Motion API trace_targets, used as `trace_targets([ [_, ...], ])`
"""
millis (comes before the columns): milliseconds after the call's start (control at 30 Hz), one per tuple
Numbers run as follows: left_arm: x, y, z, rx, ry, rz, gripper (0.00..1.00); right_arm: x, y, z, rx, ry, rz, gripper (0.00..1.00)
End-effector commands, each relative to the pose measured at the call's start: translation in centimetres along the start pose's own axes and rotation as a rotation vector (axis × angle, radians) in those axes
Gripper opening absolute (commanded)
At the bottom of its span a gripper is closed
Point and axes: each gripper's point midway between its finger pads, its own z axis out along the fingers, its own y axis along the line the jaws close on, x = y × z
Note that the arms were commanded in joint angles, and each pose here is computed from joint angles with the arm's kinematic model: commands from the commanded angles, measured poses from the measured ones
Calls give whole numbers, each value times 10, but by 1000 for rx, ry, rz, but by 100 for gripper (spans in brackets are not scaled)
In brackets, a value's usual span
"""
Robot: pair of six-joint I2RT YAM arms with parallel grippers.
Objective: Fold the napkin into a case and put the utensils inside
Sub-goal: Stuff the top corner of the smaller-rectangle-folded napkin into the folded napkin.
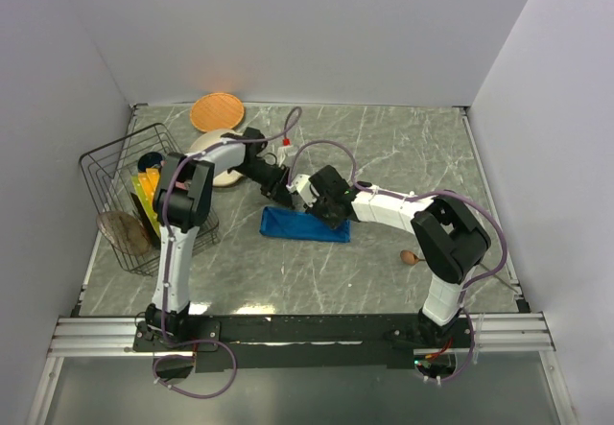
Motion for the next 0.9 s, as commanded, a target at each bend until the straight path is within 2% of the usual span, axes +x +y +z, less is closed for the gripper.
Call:
trace_targets([
  [0,-42,-19,-32,-69,-105,200,51,1,-2,4,3,-5,-17,14],
  [233,-34,-17,-17,-57,-53,206,54,1,-3,4,9,-4,-14,15],
  [400,-22,-18,-5,-39,-25,183,62,-3,-4,3,18,-16,-17,15],
  [500,-12,-9,1,-57,-12,153,61,-4,-5,5,22,-27,-29,15],
  [733,-4,-1,4,-74,-29,119,54,-5,-15,8,60,-20,-62,17],
  [867,-16,7,-4,-108,-73,81,33,-7,-17,9,67,-22,-69,20],
])
